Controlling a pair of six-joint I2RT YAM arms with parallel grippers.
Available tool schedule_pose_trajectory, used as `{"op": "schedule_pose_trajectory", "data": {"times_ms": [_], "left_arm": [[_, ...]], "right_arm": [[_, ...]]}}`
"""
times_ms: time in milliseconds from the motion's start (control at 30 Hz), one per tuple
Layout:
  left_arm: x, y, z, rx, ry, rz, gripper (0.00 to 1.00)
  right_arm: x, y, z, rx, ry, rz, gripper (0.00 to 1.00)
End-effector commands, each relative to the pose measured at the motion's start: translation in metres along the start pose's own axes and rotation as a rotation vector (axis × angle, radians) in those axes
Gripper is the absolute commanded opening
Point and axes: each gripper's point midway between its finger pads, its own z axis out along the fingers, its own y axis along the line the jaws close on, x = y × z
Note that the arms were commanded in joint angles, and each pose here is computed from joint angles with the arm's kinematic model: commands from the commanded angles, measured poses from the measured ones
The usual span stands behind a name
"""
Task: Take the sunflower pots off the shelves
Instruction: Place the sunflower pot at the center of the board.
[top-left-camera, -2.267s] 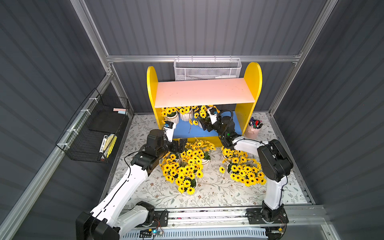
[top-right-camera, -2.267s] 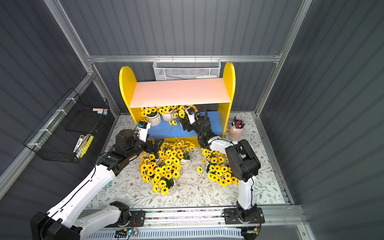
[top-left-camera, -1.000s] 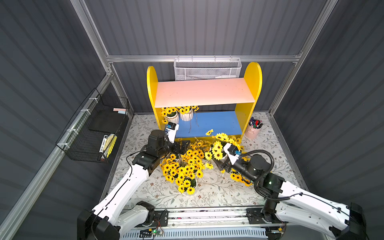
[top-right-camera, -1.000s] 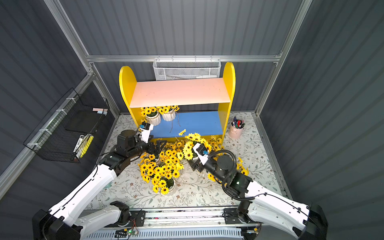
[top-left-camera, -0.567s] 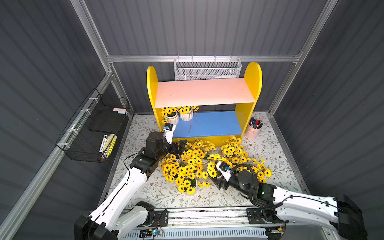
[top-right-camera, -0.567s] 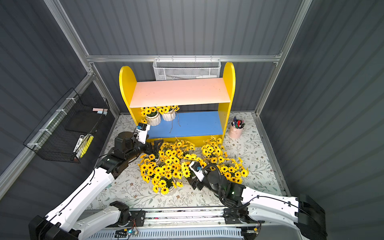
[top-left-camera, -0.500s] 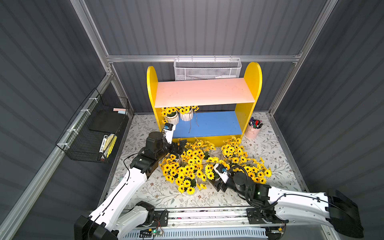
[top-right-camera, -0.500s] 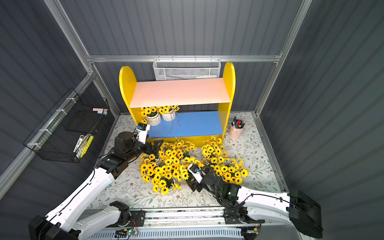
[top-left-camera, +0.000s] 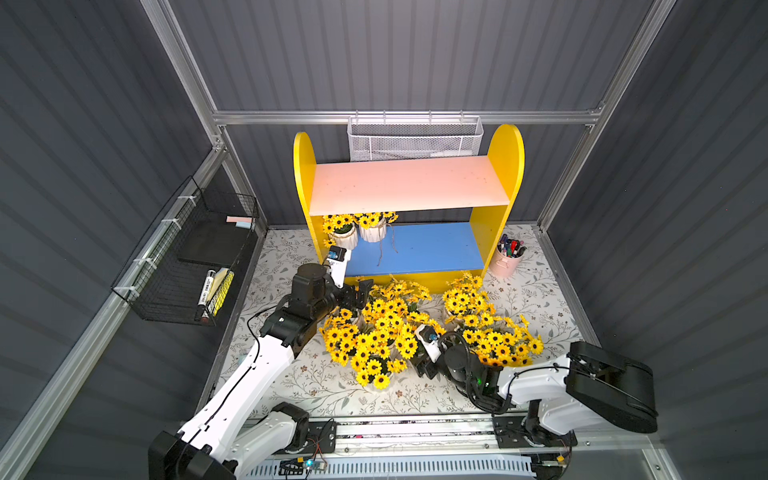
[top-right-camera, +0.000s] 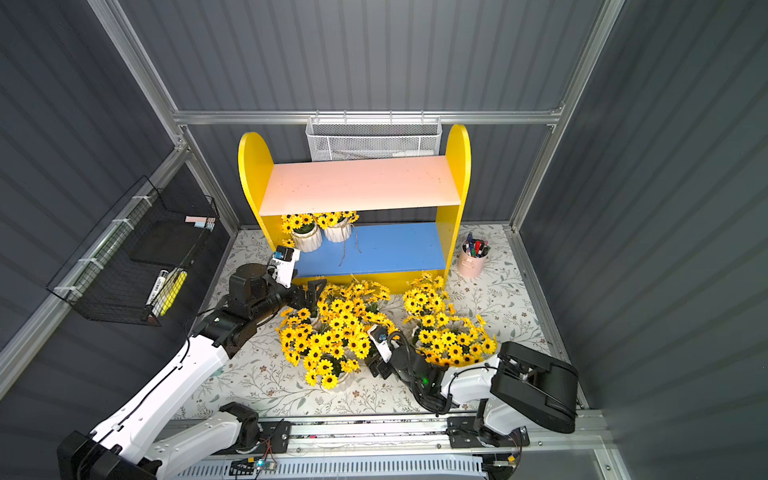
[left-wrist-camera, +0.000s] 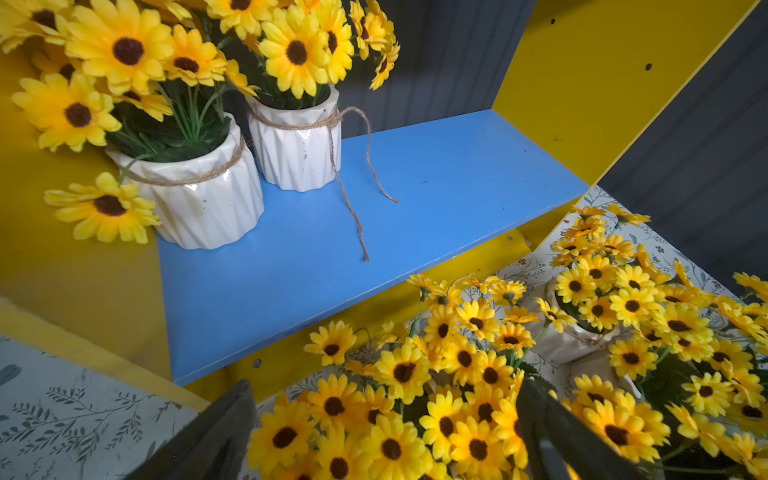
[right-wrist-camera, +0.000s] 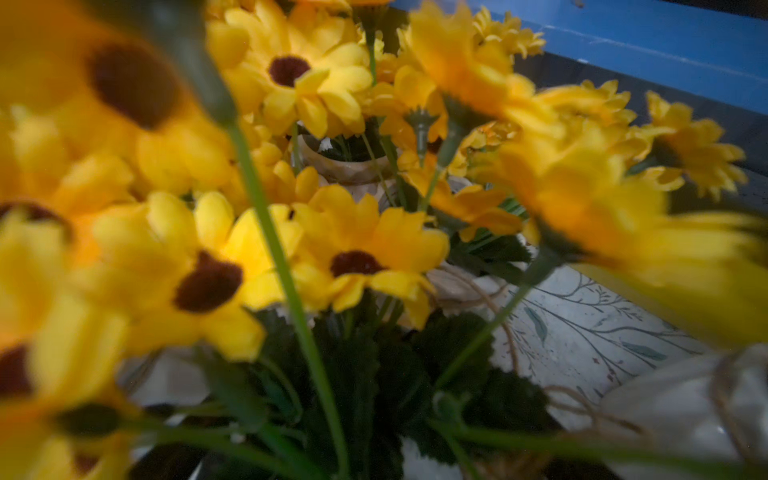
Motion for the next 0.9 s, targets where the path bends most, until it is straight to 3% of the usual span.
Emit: {"op": "schedule_pose_trajectory", "data": {"times_ms": [0, 467, 533, 600, 700, 733, 867], "left_arm": [[0.007, 0.000, 0.000, 0.000, 0.015, 0.015, 0.99], [0.008, -0.002, 0.002, 0.009, 0.018, 0.013, 0.99], [0.008, -0.002, 0.002, 0.009, 0.019, 0.012, 0.99], [0.008, -0.002, 0.002, 0.010, 0.019, 0.012, 0.99], [0.008, -0.003, 0.003, 0.013, 0.020, 0.012, 1.00], [0.008, -0.003, 0.003, 0.014, 0.021, 0.011, 0.99], [0.008, -0.005, 0.003, 0.025, 0.024, 0.012, 0.99]], "right_arm": [[-0.030, -0.010, 0.005, 0.075, -0.122, 0.052, 0.00], [-0.003, -0.057, -0.002, 0.355, -0.066, 0.021, 0.02], [-0.002, -0.055, 0.001, 0.339, -0.075, 0.020, 0.14], [-0.003, -0.046, 0.006, 0.296, -0.068, 0.011, 0.53], [-0.004, -0.042, 0.007, 0.281, -0.051, 0.027, 0.91], [-0.005, -0.042, 0.006, 0.284, -0.045, 0.028, 0.99], [-0.010, -0.040, 0.000, 0.272, 0.007, 0.050, 0.99]]}}
